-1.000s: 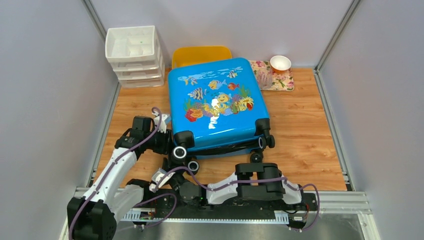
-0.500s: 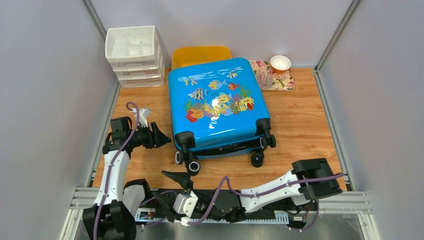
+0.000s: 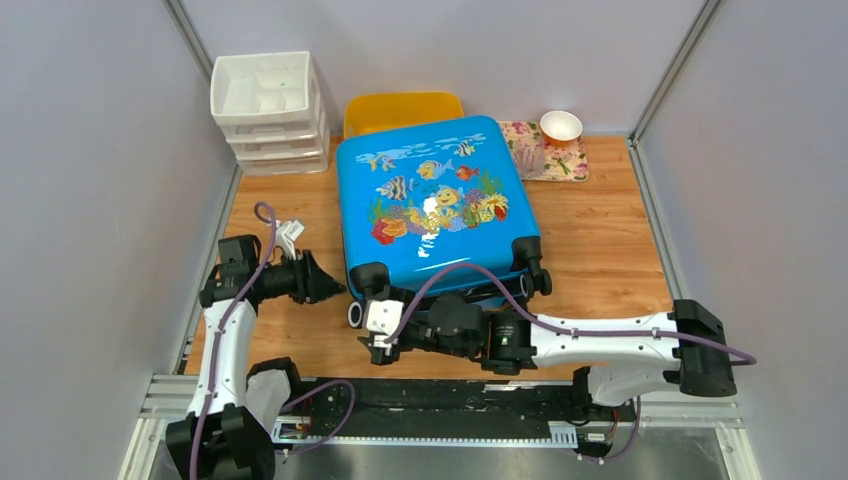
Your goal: Open, take out, and arrange the luggage
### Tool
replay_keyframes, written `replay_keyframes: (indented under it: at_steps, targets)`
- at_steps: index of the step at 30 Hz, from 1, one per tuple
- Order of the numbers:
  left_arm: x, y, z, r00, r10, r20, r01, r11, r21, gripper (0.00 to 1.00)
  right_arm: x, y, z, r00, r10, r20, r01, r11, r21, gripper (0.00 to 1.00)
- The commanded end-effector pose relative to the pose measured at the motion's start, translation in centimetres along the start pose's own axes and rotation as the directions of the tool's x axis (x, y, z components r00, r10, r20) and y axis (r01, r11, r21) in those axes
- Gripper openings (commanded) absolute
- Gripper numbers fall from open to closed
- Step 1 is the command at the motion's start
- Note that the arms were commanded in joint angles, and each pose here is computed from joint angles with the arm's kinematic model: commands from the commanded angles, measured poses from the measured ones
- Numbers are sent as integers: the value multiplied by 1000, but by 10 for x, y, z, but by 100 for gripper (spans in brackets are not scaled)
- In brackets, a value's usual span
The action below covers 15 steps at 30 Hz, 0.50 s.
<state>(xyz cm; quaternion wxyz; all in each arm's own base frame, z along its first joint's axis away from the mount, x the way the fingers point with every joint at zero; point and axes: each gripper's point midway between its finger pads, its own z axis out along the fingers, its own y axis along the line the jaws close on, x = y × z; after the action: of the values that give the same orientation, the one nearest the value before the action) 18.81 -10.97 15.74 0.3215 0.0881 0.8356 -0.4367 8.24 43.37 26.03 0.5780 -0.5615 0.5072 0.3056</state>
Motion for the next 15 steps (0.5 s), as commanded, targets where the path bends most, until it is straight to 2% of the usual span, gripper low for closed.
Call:
replay_keyframes:
  at_steps: [1,3,5,6,8,9,11,12,15]
  targets:
    - [-9,-4,1,999,13,47,-14,999,37,48,24,-5,-7,996,-40,-81,35,997,-67,72]
    - [-7,0,8,997,-45,64,42,998,45,47,31,-14,-3,994,-48,-101,43,998,-53,71]
    - [-11,6,11,996,-37,80,35,999,19,47,46,-23,3,989,-53,-141,49,998,-33,70]
    - [-16,8,16,995,6,96,-8,1000,14,47,52,-29,5,986,-60,-155,58,998,-21,70]
    - [-21,11,23,994,-27,103,25,999,21,46,64,-32,10,982,-65,-179,64,998,-15,69]
    - [-28,10,27,993,2,117,-6,1000,28,45,69,-41,11,979,-62,-193,64,998,5,69]
    - [-27,11,40,996,-9,84,6,1000,31,43,82,-52,15,973,-51,-223,60,998,33,68]
    - [-34,12,43,995,22,100,-25,999,33,43,87,-67,16,971,-39,-235,56,996,67,67]
    - [-44,16,53,993,1,114,-6,999,41,43,100,-97,22,964,-28,-264,65,989,131,66]
